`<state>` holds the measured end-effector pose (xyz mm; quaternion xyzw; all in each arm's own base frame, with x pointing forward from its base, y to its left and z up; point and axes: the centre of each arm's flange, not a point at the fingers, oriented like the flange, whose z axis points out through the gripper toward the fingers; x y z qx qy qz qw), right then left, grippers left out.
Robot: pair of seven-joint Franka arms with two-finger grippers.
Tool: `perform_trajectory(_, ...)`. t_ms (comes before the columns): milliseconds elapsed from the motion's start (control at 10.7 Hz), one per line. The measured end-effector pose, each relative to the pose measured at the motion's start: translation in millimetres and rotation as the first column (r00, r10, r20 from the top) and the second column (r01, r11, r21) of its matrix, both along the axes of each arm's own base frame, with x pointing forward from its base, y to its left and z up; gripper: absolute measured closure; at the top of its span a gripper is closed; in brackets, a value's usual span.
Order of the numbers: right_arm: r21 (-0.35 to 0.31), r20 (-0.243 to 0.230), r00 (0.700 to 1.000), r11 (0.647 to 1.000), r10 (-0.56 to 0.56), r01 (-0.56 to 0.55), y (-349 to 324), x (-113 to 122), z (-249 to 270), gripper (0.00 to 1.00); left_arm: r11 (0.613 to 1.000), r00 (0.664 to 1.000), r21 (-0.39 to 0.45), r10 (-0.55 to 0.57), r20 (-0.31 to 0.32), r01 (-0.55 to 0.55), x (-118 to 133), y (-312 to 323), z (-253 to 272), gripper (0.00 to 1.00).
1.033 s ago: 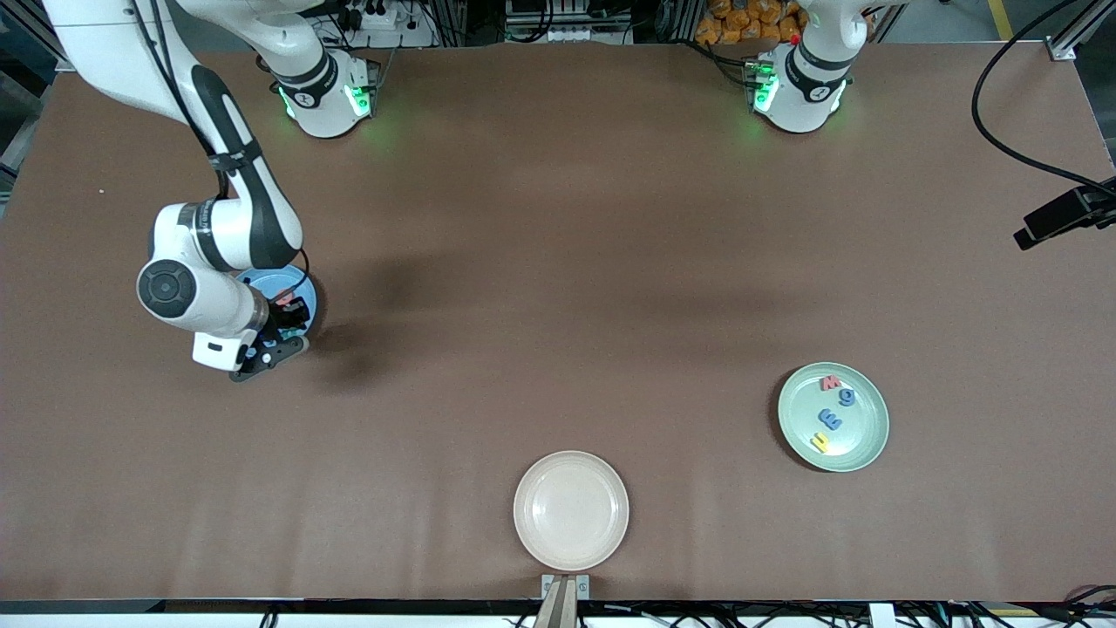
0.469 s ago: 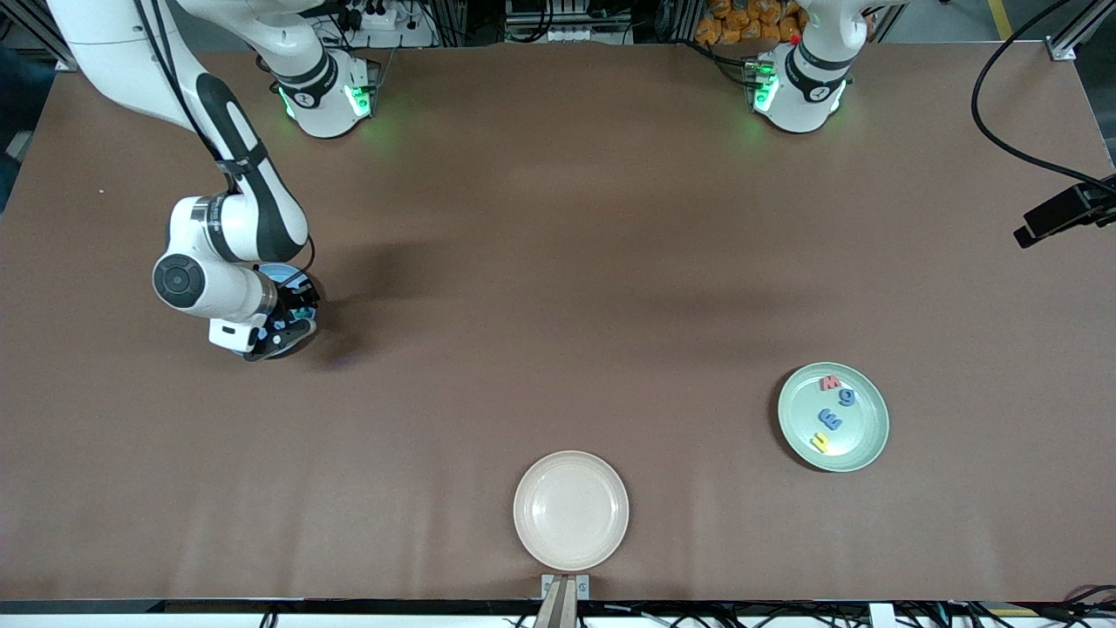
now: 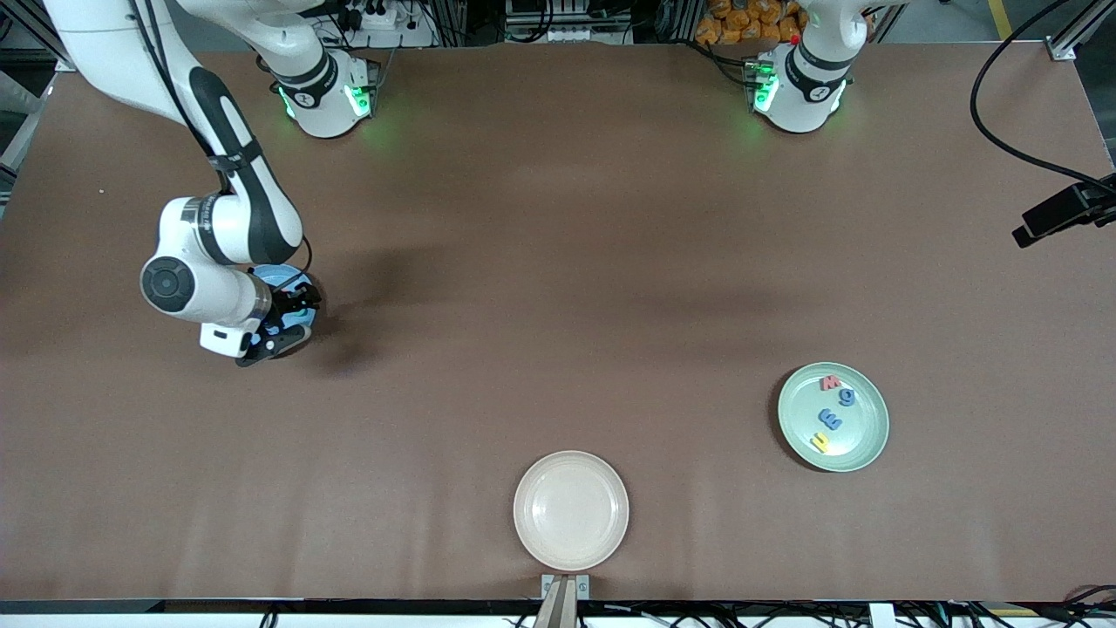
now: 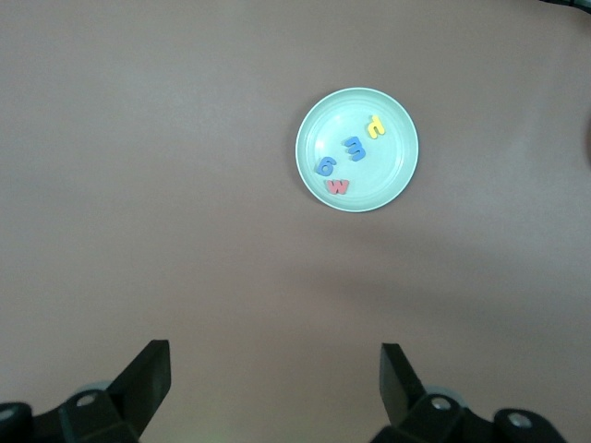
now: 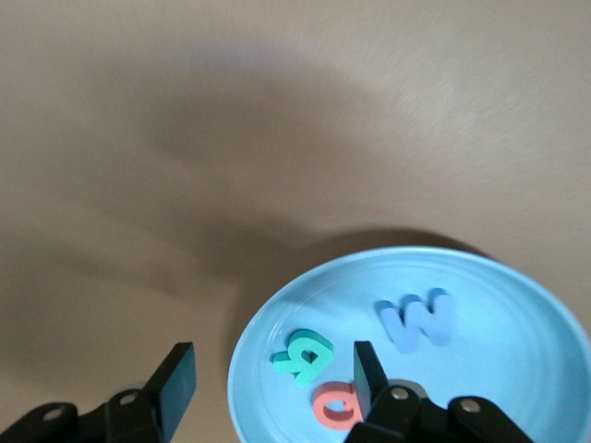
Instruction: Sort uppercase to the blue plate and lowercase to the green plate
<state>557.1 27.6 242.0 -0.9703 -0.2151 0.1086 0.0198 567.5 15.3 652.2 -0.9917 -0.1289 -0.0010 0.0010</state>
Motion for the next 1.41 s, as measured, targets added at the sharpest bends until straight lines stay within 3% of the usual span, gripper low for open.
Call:
perform_trajectory(282, 0.001, 0.035, 0.998, 0.998, -0.06, 0.06, 2.3, 30.2, 97.6, 0.22, 1.0, 1.0, 0.0, -0.003, 0.0, 0.003, 0.0, -1.7, 0.0, 0.0)
perform_trajectory(563, 0.009, 0.108, 0.985, 0.991, -0.134, 0.134, -20.4, 42.4, 215.7, 0.21, 1.0, 1.0, 0.0, -0.003, -0.001, 0.003, -0.1, -1.9, -0.3, 0.0)
perform_trajectory(939, 0.02, 0.18, 0.949, 0.966, -0.257, 0.257, -25.8, 24.8, 332.0, 0.17, 1.0, 1.0, 0.0, -0.004, -0.003, 0.004, 0.0, -2.0, -1.3, 0.0)
perform_trajectory(1127, 0.033, 0.219, 0.924, 0.949, -0.313, 0.314, -20.1, 10.6, 364.9, 0.1, 1.0, 1.0, 0.0, -0.004, -0.004, 0.004, 0.0, -2.0, -1.9, 0.0)
perform_trajectory(1221, 0.037, 0.235, 0.916, 0.944, -0.326, 0.327, -19.5, 4.5, 376.1, 0.0, 1.0, 1.0, 0.0, -0.004, -0.005, 0.004, 0.0, -2.0, -2.2, 0.0)
perform_trajectory(1408, 0.041, 0.252, 0.908, 0.941, -0.335, 0.336, -24.6, -3.9, 389.8, 0.0, 1.0, 1.0, 0.0, -0.004, -0.005, 0.004, 0.0, -2.1, -2.2, 0.0)
